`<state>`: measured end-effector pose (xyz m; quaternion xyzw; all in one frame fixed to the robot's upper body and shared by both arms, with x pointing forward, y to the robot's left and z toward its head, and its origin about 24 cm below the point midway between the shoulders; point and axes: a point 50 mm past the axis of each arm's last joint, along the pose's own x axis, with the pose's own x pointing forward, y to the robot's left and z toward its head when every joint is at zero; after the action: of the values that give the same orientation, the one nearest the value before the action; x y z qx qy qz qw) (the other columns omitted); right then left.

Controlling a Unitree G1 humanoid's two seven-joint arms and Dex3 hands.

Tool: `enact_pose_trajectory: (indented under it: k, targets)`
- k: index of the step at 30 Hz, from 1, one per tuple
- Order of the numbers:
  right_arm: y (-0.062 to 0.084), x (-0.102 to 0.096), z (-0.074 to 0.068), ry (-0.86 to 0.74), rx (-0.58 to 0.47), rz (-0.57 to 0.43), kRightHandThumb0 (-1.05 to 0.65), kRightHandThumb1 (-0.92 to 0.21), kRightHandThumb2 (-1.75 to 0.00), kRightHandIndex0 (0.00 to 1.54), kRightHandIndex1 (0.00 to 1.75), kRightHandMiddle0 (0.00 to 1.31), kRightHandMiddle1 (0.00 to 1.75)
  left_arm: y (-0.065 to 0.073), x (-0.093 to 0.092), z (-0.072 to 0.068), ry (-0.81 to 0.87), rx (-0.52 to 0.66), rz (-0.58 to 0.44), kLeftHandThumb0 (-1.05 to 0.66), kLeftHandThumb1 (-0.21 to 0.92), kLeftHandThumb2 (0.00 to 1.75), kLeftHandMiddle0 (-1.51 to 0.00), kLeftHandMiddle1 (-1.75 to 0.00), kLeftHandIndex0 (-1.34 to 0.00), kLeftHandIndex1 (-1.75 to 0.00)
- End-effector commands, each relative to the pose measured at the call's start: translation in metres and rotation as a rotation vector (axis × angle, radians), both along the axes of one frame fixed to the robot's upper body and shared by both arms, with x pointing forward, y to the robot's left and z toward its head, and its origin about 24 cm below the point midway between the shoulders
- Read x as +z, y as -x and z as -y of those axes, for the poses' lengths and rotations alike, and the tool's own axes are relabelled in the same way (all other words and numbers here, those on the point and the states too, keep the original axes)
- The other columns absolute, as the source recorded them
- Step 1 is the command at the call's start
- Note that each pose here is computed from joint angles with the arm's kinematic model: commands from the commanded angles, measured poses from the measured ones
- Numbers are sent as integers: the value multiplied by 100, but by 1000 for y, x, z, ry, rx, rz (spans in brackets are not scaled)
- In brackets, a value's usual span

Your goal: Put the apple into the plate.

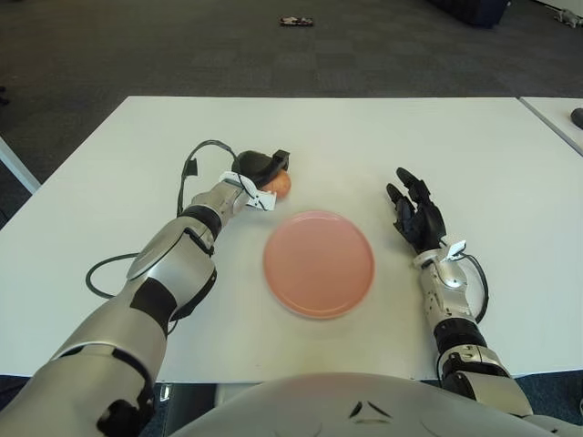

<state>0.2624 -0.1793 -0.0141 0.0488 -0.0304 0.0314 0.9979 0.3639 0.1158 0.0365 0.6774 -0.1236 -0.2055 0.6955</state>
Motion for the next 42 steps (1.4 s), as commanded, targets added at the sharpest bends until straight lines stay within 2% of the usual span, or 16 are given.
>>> enact_pose_trajectory:
  k: [1, 6, 16, 33, 42]
  targets:
    - [25, -32, -6, -77, -28, -143, -59, -92, -62, 23, 2, 0, 44, 0, 0, -6, 33, 25, -2, 0, -2, 169, -86, -175, -66, -171]
    - [24, -32, -6, -82, -27, -142, -60, -92, -61, 24, 2, 0, 44, -1, 4, -6, 72, 33, 13, 0, 5, 163, -81, -175, -59, -174]
    - [23, -32, -6, -81, -24, -144, -59, -92, -60, 24, 2, 0, 44, -11, 31, -4, 196, 1, 47, 0, 9, 157, -79, -171, -55, -175]
    - [22, -31, -5, -51, -20, -148, -59, -92, -64, 24, 1, 0, 45, -10, 51, -1, 434, -70, 99, 0, 9, 156, -79, -169, -55, -175]
    - [21, -30, -5, -48, -13, -146, -59, -92, -66, 24, 1, 0, 45, -9, 61, 2, 500, -105, 129, 0, 9, 156, -80, -168, -55, -175]
